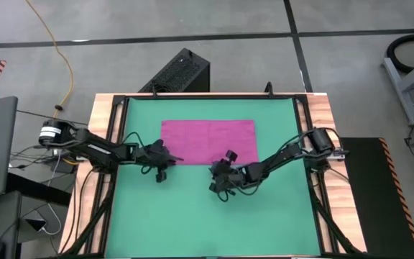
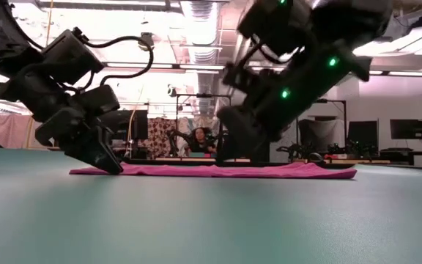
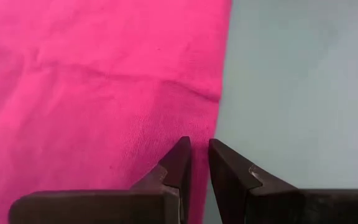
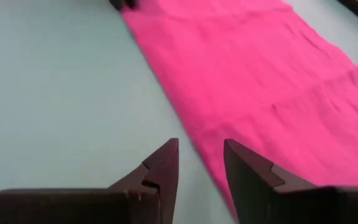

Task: Roll towel
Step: Fold the pink towel

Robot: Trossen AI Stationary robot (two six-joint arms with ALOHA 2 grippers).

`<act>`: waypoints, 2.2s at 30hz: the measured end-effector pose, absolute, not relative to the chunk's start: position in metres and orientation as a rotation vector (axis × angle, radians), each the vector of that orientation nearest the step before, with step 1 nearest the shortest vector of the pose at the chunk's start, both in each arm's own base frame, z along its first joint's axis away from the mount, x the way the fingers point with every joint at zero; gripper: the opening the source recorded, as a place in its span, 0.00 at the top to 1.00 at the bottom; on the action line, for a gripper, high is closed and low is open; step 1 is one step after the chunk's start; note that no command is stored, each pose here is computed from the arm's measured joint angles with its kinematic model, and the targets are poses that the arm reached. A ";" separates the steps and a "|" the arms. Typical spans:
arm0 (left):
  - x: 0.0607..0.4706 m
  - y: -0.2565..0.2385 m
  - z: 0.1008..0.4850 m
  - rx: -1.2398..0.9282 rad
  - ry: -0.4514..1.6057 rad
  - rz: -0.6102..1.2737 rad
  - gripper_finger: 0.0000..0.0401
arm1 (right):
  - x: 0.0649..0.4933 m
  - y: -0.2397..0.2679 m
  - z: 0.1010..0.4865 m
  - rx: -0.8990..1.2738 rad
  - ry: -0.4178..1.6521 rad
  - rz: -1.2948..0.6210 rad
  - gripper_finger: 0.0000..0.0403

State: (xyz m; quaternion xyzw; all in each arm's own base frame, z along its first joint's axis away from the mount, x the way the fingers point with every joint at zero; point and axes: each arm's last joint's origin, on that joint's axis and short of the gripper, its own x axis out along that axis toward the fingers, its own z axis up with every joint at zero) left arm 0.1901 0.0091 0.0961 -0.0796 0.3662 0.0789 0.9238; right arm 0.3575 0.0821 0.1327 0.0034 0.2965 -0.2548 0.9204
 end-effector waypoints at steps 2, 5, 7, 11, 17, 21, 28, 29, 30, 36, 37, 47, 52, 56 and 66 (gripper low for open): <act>0.190 0.004 0.096 -0.249 0.750 0.147 0.89 | 0.354 0.092 0.139 0.024 0.586 -0.511 0.63; 0.191 -0.010 0.097 -0.360 0.756 0.090 0.89 | 0.348 0.107 0.148 0.067 0.548 -0.489 0.63; 0.192 -0.019 0.098 -0.430 0.738 0.059 0.89 | 0.346 0.116 0.148 0.096 0.538 -0.480 0.63; 0.197 -0.041 0.110 -0.576 0.625 -0.051 0.89 | 0.340 0.126 0.146 0.162 0.534 -0.489 0.63; 0.218 -0.073 0.160 -0.605 0.249 -0.297 0.89 | 0.335 0.133 0.145 0.299 0.507 -0.524 0.63; 0.233 -0.078 0.193 -0.370 0.087 -0.367 0.89 | 0.333 0.137 0.145 0.352 0.470 -0.558 0.64; 0.259 -0.044 0.192 -0.030 0.319 -0.050 0.89 | 0.340 0.131 0.142 0.312 0.404 -0.622 0.74; 0.260 -0.039 0.191 -0.035 0.337 -0.054 0.89 | 0.341 0.130 0.142 0.300 0.405 -0.621 0.77; 0.260 -0.034 0.190 -0.043 0.354 -0.064 0.89 | 0.343 0.128 0.140 0.292 0.403 -0.622 0.81; 0.257 -0.010 0.178 0.007 0.484 0.038 0.89 | 0.353 0.119 0.119 0.258 0.449 -0.608 0.98; 0.256 -0.005 0.177 0.012 0.501 0.058 0.89 | 0.353 0.117 0.116 0.252 0.459 -0.615 0.97; 0.239 0.020 0.152 0.004 0.631 0.152 0.89 | 0.347 0.116 0.104 0.248 0.533 -0.650 0.98; 0.220 0.028 0.125 -0.014 0.660 0.196 0.89 | 0.345 0.119 0.104 0.262 0.545 -0.642 0.98; 0.213 0.031 0.114 -0.052 0.654 0.255 0.96 | 0.344 0.125 0.104 0.266 0.541 -0.622 0.98; 0.213 0.002 0.098 -0.304 0.715 0.215 1.00 | 0.342 0.150 0.113 0.287 0.518 -0.557 0.98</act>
